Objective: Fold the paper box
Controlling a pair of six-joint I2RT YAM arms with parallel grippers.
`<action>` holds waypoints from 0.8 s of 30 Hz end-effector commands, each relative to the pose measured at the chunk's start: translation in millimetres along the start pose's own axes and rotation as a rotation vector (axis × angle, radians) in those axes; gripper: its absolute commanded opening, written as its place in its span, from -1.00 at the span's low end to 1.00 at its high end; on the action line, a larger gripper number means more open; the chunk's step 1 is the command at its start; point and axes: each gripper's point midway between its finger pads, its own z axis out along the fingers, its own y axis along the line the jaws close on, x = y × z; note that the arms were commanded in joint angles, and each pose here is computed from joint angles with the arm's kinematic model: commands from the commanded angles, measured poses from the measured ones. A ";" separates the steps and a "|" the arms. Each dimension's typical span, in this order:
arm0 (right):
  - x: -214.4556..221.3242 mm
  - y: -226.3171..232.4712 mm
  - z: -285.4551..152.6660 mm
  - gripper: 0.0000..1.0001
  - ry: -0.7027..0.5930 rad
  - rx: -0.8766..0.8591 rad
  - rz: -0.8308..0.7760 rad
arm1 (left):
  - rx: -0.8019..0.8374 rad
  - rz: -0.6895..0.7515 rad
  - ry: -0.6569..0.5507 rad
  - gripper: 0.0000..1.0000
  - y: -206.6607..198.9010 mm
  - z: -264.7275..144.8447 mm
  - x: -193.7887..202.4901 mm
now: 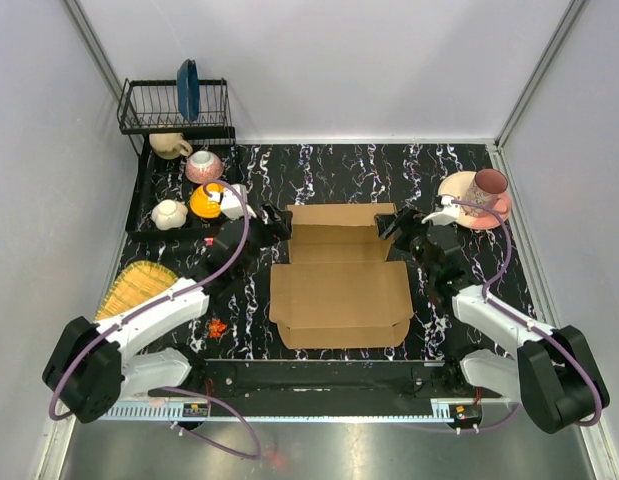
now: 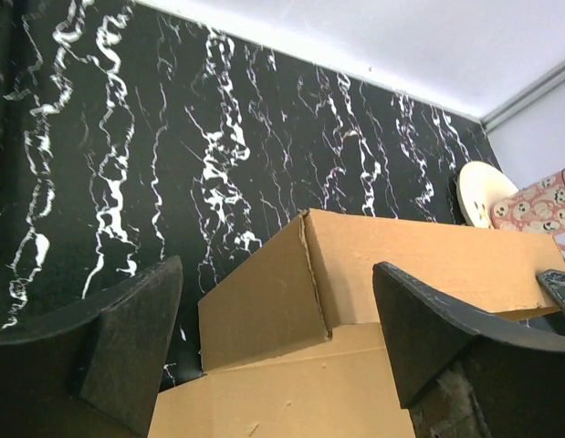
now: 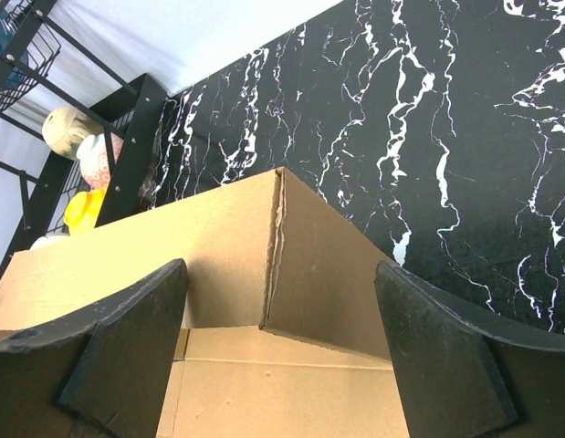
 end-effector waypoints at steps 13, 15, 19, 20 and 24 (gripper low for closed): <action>44.7 -38.2 -12.8 0.72 0.136 0.099 -0.044 | 0.302 -0.228 0.102 0.25 -41.6 34.5 5.5; 45.3 -38.7 -13.0 0.72 0.137 0.100 -0.044 | 0.286 -0.251 0.123 0.08 -31.1 33.9 18.4; 45.5 -38.7 -13.6 0.72 0.138 0.098 -0.047 | 0.286 -0.286 0.132 -0.20 -20.8 33.7 28.5; 45.6 -39.3 -13.4 0.72 0.139 0.101 -0.044 | 0.281 -0.287 0.140 -0.23 -18.2 33.7 32.4; 46.8 -39.3 -13.4 0.72 0.143 0.100 -0.046 | 0.258 -0.279 0.168 -0.43 -9.7 36.0 46.4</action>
